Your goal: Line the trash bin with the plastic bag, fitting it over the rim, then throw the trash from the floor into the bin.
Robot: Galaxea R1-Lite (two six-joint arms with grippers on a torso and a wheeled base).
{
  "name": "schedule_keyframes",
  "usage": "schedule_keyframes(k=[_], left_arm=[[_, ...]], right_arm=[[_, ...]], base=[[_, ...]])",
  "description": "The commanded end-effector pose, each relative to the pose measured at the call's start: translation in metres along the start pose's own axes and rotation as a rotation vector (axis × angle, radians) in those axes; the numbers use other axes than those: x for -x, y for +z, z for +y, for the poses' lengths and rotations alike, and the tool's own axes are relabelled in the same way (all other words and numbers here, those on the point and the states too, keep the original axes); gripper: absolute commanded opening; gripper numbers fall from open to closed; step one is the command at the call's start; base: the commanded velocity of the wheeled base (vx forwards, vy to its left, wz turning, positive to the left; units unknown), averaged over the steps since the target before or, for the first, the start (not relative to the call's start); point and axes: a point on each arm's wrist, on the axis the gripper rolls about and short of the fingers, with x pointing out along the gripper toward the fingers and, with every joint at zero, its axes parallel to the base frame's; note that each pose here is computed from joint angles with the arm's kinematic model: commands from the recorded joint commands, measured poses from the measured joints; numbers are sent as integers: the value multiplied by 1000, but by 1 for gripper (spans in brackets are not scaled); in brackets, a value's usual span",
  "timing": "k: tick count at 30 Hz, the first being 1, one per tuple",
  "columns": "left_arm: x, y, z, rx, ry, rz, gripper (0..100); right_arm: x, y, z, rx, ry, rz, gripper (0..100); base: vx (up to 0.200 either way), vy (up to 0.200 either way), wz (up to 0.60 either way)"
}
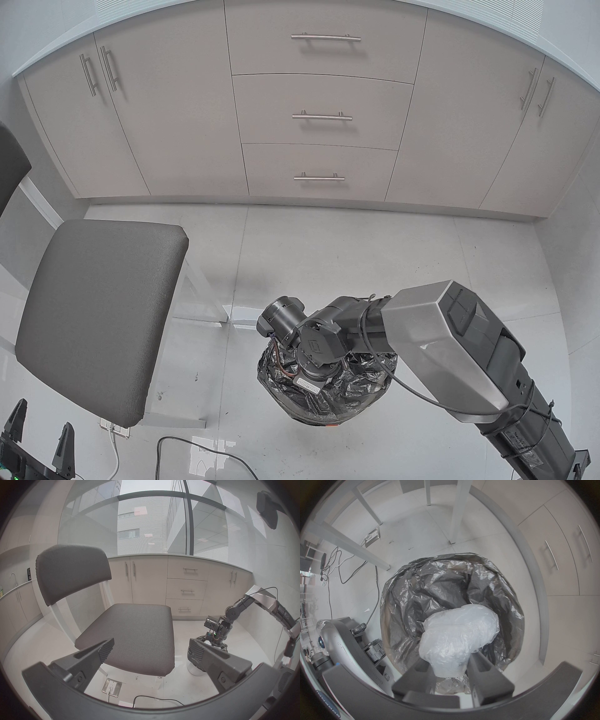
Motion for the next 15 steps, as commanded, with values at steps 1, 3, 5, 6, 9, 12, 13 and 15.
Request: schedule_keyframes(k=[1,3,5,6,9,12,13,15], left_arm=[[0,-5,0,0,0,5,100],[0,-5,0,0,0,5,100],[0,-5,0,0,0,5,100],[0,-5,0,0,0,5,100],[0,-5,0,0,0,5,100],[0,-5,0,0,0,5,100],[0,-5,0,0,0,5,100],[0,-5,0,0,0,5,100]], right_arm=[[-22,-2,12,30,1,10,0],[-27,-2,13,29,-2,4,0],[-30,-3,11,28,-3,8,100],[-30,-3,11,28,-3,8,100],[-34,-4,11,20,-2,10,100],[-41,-5,13,12,-7,3,100],[-44,-3,14,5,-12,-12,100],[-47,-2,15,-1,-18,-30,100]], base=[[0,0,0],[0,0,0],[0,0,0],[0,0,0],[0,0,0],[0,0,0],[0,0,0],[0,0,0]])
